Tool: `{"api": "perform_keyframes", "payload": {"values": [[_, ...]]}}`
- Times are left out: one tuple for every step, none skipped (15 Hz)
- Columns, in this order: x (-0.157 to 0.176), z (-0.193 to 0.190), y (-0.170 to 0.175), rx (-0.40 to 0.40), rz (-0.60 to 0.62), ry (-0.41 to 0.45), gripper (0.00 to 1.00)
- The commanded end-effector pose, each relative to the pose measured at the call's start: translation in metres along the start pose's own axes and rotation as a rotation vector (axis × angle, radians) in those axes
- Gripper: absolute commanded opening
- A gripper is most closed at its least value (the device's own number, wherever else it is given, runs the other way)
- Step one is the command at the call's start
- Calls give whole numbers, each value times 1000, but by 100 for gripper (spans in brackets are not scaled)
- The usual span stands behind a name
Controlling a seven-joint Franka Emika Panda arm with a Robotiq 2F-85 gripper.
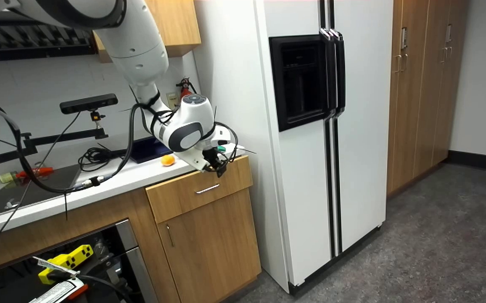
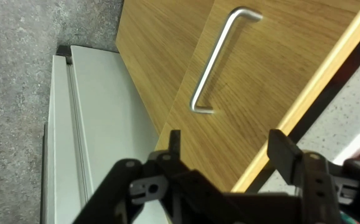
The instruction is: Open the top drawer.
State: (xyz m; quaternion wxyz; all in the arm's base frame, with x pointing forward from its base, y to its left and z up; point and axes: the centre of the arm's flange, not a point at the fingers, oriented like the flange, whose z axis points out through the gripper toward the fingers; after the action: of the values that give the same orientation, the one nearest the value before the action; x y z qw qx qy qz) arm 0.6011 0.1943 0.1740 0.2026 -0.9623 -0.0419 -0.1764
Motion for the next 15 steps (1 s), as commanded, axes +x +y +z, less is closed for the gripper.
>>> {"api": "perform_keyframes", "payload": {"values": [[-6,-4,4,4,-40,-17,42],[-6,-4,1,1,-48,-18,35],[-5,-4,-1,2,-57,-15,27],[-4,-4,-3,2,-67,-13,19],[-3,-5,-6,1,-83,-9,11],[-2,-5,-8,3,-95,-10,4],[-1,-4,-11,9,-109,-12,0],[0,-3,-13,18,-120,-14,0],[0,-3,-17,28,-134,-14,0],[2,-3,-21,44,-150,-13,0],[2,-3,-27,54,-165,-10,0],[4,-4,-33,60,-180,-7,0],[5,-4,-37,67,-193,-6,0],[5,-4,-41,73,-205,-4,0],[5,-4,-44,79,-212,-5,0]]}}
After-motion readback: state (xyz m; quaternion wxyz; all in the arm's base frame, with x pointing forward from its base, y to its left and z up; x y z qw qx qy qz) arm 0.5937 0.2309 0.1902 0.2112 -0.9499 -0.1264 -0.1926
